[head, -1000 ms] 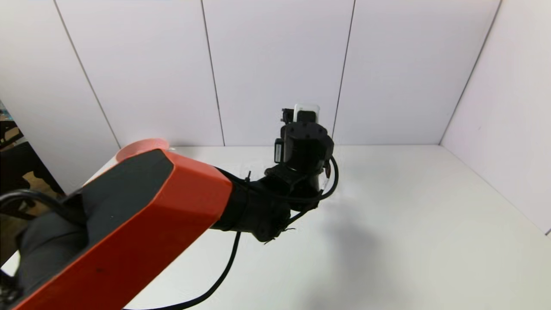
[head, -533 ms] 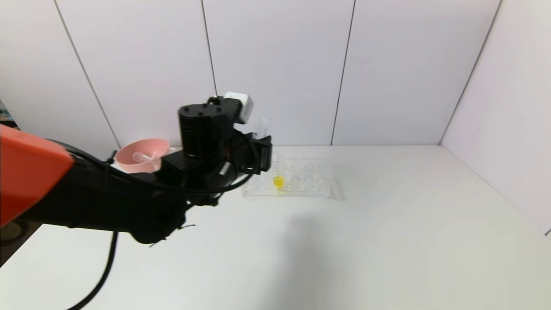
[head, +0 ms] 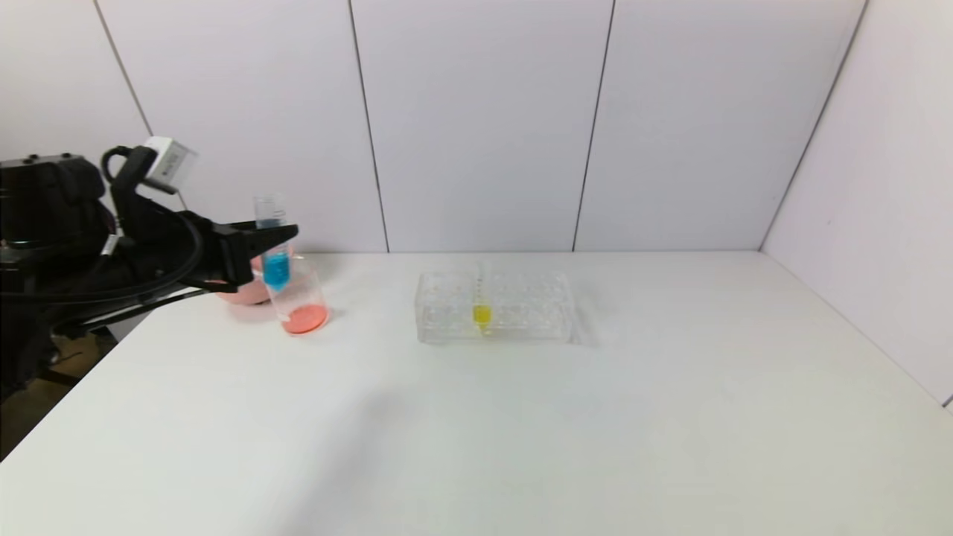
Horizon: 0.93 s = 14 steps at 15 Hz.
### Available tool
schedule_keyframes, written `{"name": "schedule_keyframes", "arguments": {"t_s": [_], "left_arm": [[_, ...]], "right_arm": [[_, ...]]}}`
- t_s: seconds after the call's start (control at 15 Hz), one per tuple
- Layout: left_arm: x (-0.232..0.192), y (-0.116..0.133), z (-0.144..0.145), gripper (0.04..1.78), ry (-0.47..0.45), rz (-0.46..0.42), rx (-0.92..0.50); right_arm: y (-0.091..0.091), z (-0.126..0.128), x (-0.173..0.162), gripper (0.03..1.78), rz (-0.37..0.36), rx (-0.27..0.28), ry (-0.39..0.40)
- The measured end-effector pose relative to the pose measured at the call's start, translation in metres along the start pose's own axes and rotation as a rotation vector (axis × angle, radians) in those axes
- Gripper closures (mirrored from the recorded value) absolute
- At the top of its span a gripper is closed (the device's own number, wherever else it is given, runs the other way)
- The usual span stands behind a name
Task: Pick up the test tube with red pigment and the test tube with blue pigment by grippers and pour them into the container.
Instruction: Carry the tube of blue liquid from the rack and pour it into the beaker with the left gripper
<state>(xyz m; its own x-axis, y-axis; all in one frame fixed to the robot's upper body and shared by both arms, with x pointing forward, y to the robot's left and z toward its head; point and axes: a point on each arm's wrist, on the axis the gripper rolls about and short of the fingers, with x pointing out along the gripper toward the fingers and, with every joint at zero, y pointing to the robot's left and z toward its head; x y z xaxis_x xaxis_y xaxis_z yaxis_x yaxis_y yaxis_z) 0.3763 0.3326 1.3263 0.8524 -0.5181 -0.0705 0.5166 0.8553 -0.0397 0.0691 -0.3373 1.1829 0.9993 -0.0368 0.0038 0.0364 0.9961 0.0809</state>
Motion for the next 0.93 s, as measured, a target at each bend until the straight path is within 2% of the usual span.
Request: {"name": "schedule_keyframes", "arguments": {"t_s": [0.2, 0.4, 0.67, 0.93], "left_arm": [[-0.033, 0.044, 0.004, 1.37, -0.02, -0.1, 0.027], [-0.044, 0.078, 0.009, 1.37, -0.039, -0.208, 0.043], [-0.028, 0.106, 0.011, 1.37, -0.032, -0.223, 0.029], [-0.002, 0.122, 0.018, 1.37, 0.013, -0.22, -0.002]], "right_arm": [[0.0, 0.0, 0.0, 0.04, 0.0, 0.0, 0.0], [0.0, 0.0, 0.0, 0.04, 0.0, 0.0, 0.0], [0.0, 0.0, 0.0, 0.04, 0.0, 0.0, 0.0], [0.0, 0.0, 0.0, 0.04, 0.0, 0.0, 0.0]]}}
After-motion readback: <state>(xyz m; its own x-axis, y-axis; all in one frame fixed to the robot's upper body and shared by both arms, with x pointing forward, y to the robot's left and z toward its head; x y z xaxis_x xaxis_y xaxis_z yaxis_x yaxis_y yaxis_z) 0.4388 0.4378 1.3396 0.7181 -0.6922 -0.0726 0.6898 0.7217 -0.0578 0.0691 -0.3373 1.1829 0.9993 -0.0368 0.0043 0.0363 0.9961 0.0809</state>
